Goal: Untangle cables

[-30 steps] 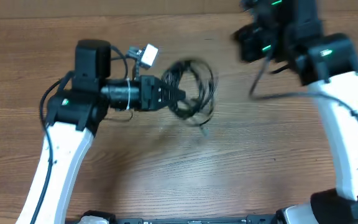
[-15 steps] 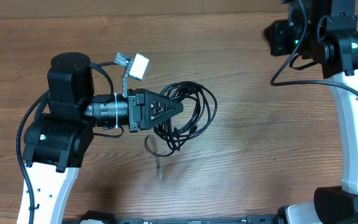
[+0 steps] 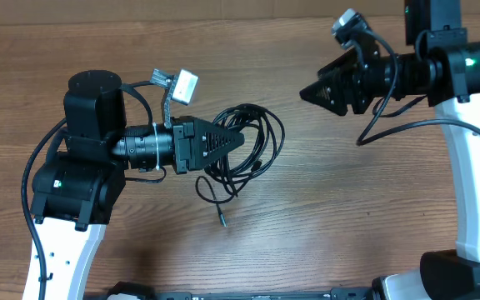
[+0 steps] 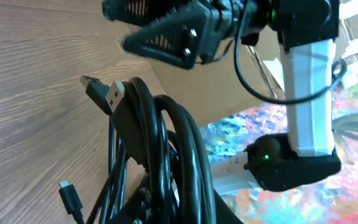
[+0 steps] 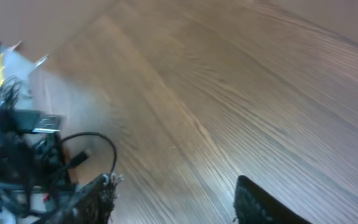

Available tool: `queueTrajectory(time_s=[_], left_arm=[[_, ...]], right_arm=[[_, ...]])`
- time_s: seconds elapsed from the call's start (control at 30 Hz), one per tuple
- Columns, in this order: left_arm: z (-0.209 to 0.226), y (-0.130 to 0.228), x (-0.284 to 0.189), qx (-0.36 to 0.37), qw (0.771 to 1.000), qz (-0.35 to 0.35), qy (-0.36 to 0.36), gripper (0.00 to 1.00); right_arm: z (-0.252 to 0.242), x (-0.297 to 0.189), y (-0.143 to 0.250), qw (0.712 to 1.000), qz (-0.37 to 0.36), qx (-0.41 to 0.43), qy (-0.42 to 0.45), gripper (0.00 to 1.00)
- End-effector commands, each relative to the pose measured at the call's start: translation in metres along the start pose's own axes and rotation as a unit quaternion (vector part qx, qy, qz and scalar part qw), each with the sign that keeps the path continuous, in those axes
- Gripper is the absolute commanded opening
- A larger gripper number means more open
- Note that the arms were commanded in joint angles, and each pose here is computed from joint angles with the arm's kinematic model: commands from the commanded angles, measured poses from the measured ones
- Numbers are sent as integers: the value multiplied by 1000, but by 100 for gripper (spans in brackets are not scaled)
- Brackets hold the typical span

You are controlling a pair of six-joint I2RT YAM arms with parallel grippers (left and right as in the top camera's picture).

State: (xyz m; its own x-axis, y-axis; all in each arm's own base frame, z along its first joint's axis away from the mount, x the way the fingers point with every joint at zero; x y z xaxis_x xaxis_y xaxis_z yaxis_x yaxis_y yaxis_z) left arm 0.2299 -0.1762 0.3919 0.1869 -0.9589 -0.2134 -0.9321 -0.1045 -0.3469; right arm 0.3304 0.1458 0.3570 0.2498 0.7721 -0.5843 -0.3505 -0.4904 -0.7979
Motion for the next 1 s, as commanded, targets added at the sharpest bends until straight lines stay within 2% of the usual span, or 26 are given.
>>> queueTrajectory(time_s=[0.0,0.2,0.27,0.47,0.57,0.6,0.63,0.67,0.87,0.97], left_arm=[[-5,-4,-3,18,1000,-13,-3,18],[0,-11,-4,6,999,-35,-22,18],[-3,-13,-4,6,999,-37,-17,18],[-7,-15,-4,17,999,-39,-9,18],[-8,-16,-4,23,999,-42,-8,18],[-9,-17,-4,25,999,-43,-7,18],[-9,-17,-4,27,999,-44,-6,18],[-10,-18,-4,29,999,-44,-6,18],[-12,-19,-4,29,998,-47,-2,18],[-12,-18,-4,29,999,-45,0,20]], right_arm=[[15,6,-9,998,-17,-55,-31,56],[38,22,-17,992,-15,-104,-65,55],[46,27,-21,990,-16,-115,-74,50],[64,38,-26,986,-15,-134,-97,52],[69,41,-27,985,-14,-138,-105,43],[71,42,-27,984,-13,-139,-108,30],[73,43,-27,984,-13,-141,-110,10],[74,43,-28,984,-12,-141,-111,4],[64,46,-25,986,6,-149,-80,4],[39,47,-16,991,56,-124,-1,4]])
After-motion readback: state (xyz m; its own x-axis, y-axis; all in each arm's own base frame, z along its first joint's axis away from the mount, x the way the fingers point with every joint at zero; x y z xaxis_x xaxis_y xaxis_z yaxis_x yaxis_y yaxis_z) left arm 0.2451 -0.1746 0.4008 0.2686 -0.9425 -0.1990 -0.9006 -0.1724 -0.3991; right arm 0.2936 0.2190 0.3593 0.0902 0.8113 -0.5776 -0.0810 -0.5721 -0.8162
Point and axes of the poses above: each gripper's point midway between its finger pads, its own x axis out along the fingers, its own z axis along the line the jaws close on, y = z × x, the point moved 3 cm from there along -x, back along the fingers, and after that the axes turned 12 degrees about -x, right-handed, at the moved point
